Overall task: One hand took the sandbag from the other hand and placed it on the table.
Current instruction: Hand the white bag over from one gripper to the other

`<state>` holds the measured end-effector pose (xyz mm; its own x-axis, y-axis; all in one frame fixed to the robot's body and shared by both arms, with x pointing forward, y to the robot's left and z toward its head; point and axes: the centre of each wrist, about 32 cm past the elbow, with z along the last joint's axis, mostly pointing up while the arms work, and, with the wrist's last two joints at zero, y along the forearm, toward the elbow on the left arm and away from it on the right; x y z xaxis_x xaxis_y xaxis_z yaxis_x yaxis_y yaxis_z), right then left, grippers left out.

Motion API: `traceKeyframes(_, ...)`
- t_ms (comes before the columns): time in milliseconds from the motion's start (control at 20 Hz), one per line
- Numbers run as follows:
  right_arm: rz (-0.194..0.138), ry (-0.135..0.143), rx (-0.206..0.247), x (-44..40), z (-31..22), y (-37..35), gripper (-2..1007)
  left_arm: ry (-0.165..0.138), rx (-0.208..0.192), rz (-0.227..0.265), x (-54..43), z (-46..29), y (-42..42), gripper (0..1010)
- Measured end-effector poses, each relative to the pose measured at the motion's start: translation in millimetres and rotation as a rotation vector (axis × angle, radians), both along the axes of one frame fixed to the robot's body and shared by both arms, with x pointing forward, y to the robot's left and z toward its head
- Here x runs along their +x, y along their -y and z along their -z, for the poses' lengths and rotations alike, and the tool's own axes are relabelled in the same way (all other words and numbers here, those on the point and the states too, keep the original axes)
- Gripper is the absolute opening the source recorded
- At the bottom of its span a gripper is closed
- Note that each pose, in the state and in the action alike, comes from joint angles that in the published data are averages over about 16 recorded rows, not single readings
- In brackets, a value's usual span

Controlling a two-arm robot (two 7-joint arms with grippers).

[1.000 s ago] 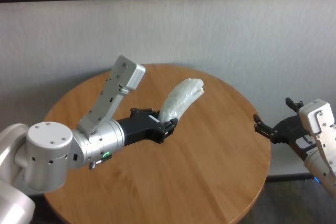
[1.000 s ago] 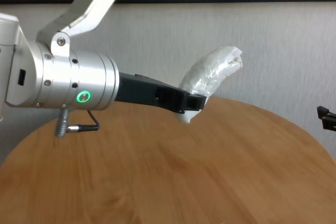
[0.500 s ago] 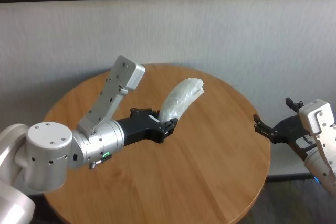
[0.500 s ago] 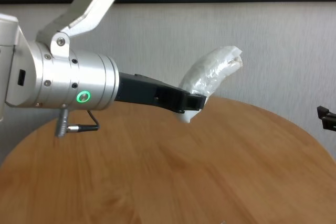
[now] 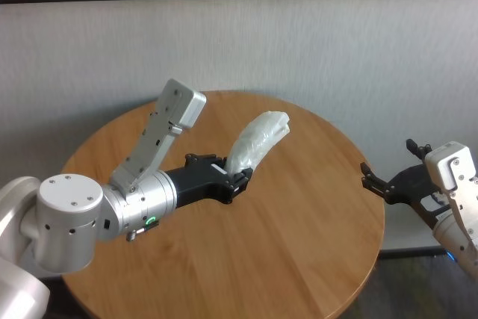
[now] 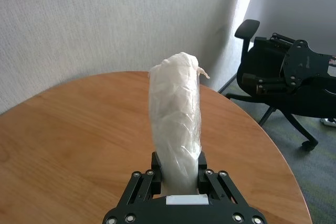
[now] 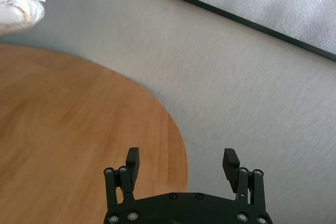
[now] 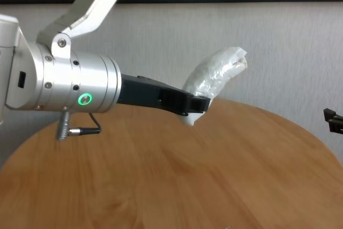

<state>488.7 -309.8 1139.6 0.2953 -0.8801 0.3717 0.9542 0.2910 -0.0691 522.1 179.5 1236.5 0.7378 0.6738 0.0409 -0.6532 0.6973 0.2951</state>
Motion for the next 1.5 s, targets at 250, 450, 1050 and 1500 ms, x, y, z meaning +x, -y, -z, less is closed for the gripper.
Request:
traceKeyframes(250, -0.009, 0.006, 0.012, 0.1, 0.3, 0.5, 1001, 0.000, 0.000, 0.000, 0.0, 0.2, -0.1, 390)
traceKeyframes(450, -0.022, 0.012, 0.033, 0.4, 0.2, 1.0, 1001, 0.000, 0.000, -0.001, 0.0, 0.3, -0.2, 390)
traceKeyframes(1050, -0.078, 0.012, 0.140, 3.5, -5.0, 0.3, 1001, 0.000, 0.000, -0.001, 0.1, 0.4, -0.3, 390)
traceKeyframes(1500, -0.138, -0.058, 0.275, 3.7, -13.4, -6.4, 1001, -0.001, 0.000, -0.001, 0.1, 0.5, -0.4, 390)
